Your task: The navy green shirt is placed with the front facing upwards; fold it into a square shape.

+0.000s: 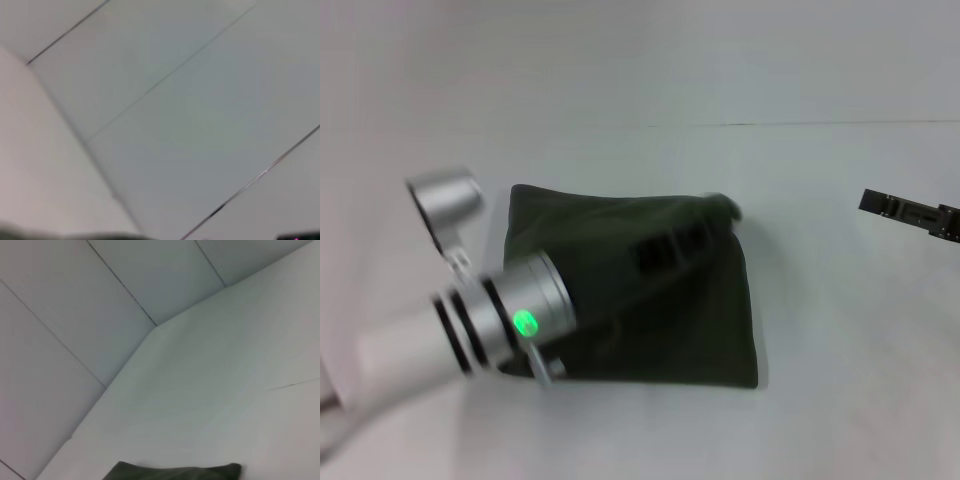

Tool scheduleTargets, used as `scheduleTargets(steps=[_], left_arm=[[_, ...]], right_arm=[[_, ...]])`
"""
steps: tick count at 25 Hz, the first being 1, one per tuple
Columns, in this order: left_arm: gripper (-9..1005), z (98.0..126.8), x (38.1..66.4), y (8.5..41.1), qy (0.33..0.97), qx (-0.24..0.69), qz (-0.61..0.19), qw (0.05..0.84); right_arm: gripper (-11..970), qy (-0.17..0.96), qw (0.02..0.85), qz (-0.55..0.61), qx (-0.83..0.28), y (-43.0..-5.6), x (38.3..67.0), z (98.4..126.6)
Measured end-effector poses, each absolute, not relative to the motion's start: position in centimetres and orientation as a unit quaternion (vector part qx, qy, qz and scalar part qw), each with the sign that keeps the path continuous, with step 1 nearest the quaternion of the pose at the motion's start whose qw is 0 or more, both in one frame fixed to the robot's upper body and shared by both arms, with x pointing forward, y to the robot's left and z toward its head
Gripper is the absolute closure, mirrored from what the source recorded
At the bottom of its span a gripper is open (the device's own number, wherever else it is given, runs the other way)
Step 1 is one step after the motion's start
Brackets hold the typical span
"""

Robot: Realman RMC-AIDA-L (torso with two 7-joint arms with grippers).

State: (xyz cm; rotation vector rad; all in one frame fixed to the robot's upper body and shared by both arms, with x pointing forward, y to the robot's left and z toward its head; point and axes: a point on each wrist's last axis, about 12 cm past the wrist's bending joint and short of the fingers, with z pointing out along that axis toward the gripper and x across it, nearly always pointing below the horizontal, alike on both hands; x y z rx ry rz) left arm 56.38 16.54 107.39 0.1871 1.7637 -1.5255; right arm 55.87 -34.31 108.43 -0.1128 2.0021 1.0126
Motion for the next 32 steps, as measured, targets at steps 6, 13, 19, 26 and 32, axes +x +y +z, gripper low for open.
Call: scheduleTargets(steps=[6, 13, 19, 26, 32], left_arm=[[982, 103.4, 51.9, 12.9, 0.705, 0.073, -0.583, 0.398], [806, 103.8, 49.9, 12.3, 0.674, 0.102, -0.621, 0.387], [559, 106.2, 48.8, 14.4, 0.583, 0.158, -0.685, 0.407], [335, 106.4, 49.8, 19.2, 0.600, 0.168, -0.634, 0.458], [193, 106.6, 49.9, 23.4, 0.626, 0.227, -0.546, 0.509]], right_arm=[[58, 0.806, 0.436, 0.399, -0.044, -35.0, 55.8, 108.5], [59, 0.808, 0.438, 0.391, -0.035, -35.7, 55.7, 108.6], [59, 0.813, 0.426, 0.398, -0.013, -36.4, 55.7, 108.9], [58, 0.840, 0.357, 0.408, 0.013, -36.6, 56.9, 109.8], [58, 0.855, 0.302, 0.421, 0.013, -34.5, 58.5, 110.3]])
